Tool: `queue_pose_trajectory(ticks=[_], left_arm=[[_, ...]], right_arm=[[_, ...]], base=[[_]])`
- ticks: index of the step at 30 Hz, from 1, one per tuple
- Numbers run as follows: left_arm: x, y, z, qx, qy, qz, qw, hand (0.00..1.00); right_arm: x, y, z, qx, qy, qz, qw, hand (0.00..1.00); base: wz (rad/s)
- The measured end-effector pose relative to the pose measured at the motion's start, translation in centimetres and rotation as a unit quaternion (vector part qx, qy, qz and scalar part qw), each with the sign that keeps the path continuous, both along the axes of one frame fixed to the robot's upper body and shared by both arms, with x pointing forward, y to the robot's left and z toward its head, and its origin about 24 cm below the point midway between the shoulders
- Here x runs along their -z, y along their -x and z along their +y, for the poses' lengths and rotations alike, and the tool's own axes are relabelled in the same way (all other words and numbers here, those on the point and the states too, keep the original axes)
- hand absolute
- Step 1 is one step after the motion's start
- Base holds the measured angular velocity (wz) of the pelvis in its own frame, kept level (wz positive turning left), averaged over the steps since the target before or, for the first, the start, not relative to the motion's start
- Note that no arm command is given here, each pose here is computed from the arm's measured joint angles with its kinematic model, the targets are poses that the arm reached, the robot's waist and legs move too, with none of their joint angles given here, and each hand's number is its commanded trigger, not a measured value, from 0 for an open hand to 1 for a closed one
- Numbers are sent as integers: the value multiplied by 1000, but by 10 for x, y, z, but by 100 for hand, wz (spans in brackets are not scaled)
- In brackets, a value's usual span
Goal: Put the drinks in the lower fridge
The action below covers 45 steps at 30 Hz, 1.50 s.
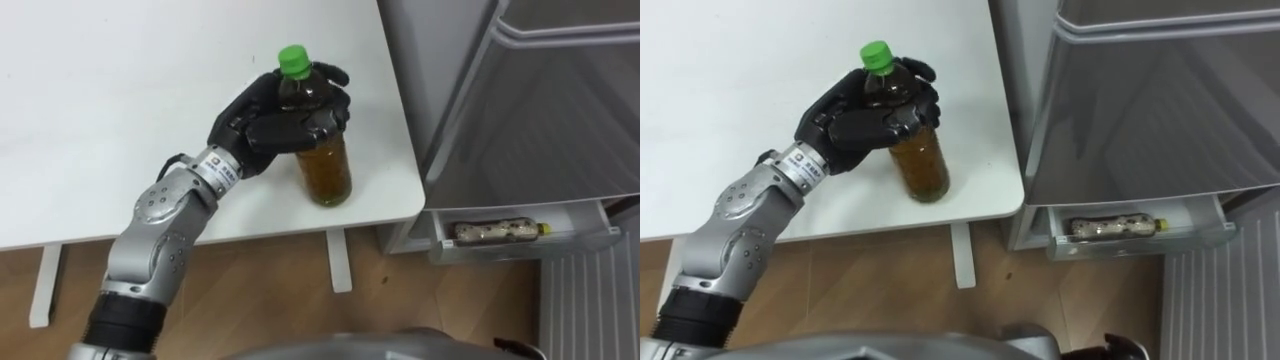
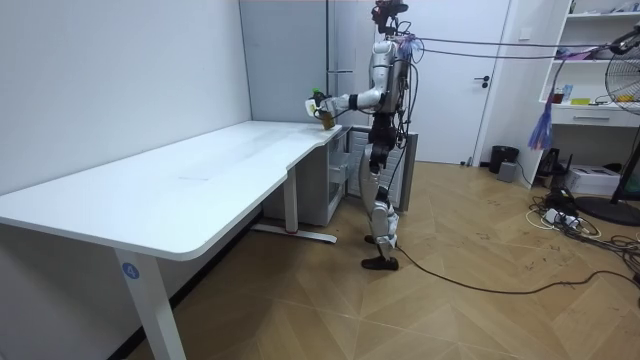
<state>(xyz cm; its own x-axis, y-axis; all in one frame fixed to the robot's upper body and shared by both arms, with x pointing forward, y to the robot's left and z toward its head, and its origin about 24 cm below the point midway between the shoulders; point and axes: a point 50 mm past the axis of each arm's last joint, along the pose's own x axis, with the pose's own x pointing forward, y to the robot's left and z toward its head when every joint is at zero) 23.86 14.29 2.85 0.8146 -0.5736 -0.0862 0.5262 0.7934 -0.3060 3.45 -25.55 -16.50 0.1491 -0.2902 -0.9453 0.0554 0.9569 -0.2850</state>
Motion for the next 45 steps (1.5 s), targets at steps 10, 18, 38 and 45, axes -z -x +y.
queue_pose_trajectory(ticks=[10,18,38,45], left_arm=[[0,0,0,-4,2,-1,1000,100],[-4,-1,-4,-4,9,-8,1000,100],[-13,8,-59,107,34,-29,993,100],[-19,7,-67,146,38,-45,988,100]], right_arm=[[-2,-20,2,3,-5,-28,1000,0],[-2,-39,12,-15,-31,-54,998,0],[-10,-85,54,-211,-106,-109,966,0],[-14,-96,66,-244,-154,-121,950,0]], base=[[0],[0],[2],[-4]])
